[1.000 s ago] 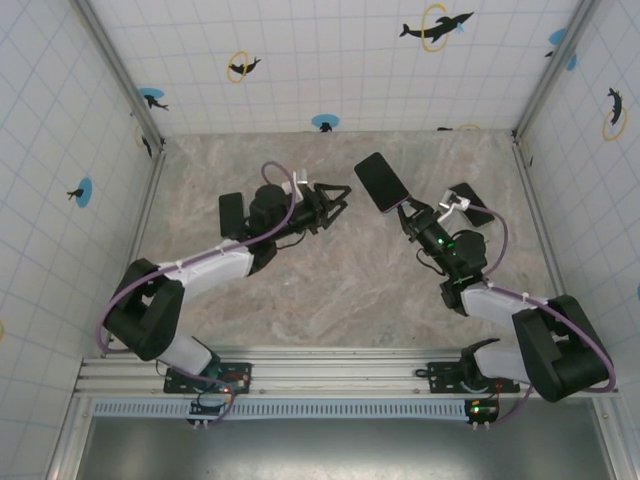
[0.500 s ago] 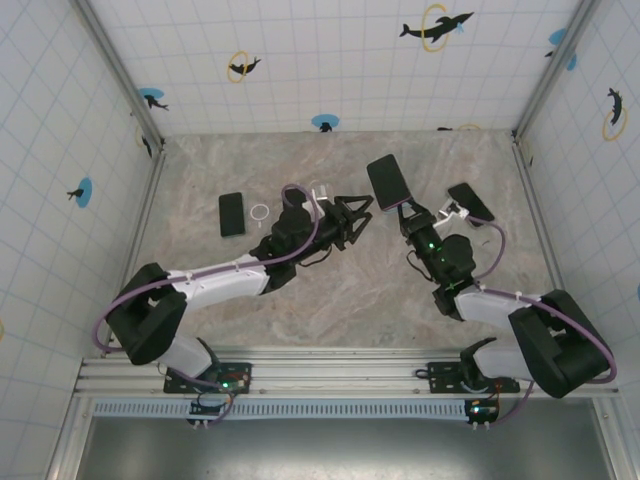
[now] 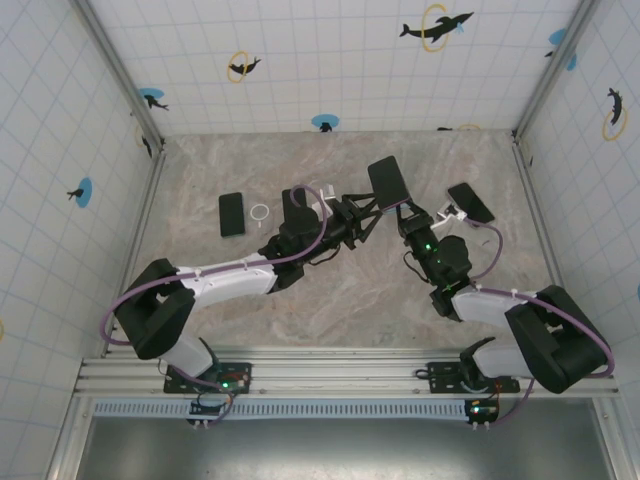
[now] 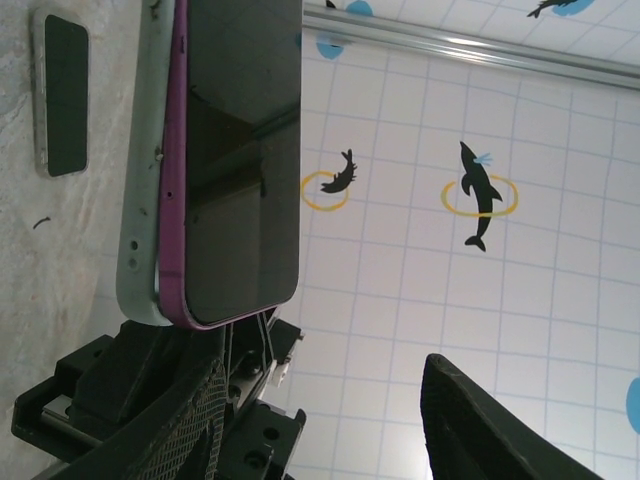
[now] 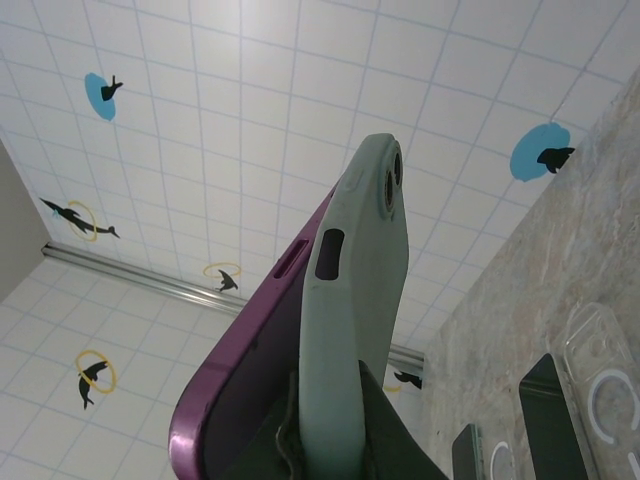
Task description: Take the phone out of the phone case
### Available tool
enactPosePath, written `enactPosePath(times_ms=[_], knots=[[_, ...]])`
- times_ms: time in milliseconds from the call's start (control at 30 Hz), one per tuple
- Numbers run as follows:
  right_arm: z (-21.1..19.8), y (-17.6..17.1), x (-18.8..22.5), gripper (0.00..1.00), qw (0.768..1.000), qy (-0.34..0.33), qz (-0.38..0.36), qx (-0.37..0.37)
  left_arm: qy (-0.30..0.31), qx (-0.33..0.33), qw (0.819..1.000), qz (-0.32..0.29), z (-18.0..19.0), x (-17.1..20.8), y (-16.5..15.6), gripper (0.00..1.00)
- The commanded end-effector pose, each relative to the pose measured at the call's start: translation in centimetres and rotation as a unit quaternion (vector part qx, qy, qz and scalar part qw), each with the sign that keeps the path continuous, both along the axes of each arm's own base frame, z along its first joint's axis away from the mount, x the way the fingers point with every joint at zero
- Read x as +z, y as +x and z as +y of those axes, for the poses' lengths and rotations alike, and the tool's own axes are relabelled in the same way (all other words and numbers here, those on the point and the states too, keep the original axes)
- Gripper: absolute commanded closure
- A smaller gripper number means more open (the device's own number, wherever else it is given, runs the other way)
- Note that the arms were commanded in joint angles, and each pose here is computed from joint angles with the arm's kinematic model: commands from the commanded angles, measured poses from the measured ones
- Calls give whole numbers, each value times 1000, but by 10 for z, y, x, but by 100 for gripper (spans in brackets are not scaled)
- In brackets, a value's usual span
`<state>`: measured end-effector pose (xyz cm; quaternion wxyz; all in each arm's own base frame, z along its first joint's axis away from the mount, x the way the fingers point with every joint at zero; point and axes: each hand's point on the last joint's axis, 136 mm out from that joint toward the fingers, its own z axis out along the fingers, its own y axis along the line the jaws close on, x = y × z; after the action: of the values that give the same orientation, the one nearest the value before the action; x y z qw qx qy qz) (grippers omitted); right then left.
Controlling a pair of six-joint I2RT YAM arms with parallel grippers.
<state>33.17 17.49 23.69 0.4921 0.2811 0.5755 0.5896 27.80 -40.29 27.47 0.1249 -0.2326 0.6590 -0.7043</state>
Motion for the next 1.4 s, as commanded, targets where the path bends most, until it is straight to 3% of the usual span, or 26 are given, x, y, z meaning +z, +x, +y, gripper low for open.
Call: enactPosePath(times_ms=[0, 767, 1100, 1367], knots=[[-7, -8, 33, 95, 998, 37, -59, -9, 3, 6, 1000, 16, 2, -9, -2, 47], [4, -19, 34, 96, 997, 44, -67, 21, -43, -2, 999, 3, -14, 4, 7, 51], [2, -31, 31, 97, 996, 56, -74, 9, -32, 56, 998, 12, -6, -3, 25, 55], [10, -34, 27, 97, 996, 59, -69, 14, -58, 43, 997, 13, -20, 2, 31, 71]])
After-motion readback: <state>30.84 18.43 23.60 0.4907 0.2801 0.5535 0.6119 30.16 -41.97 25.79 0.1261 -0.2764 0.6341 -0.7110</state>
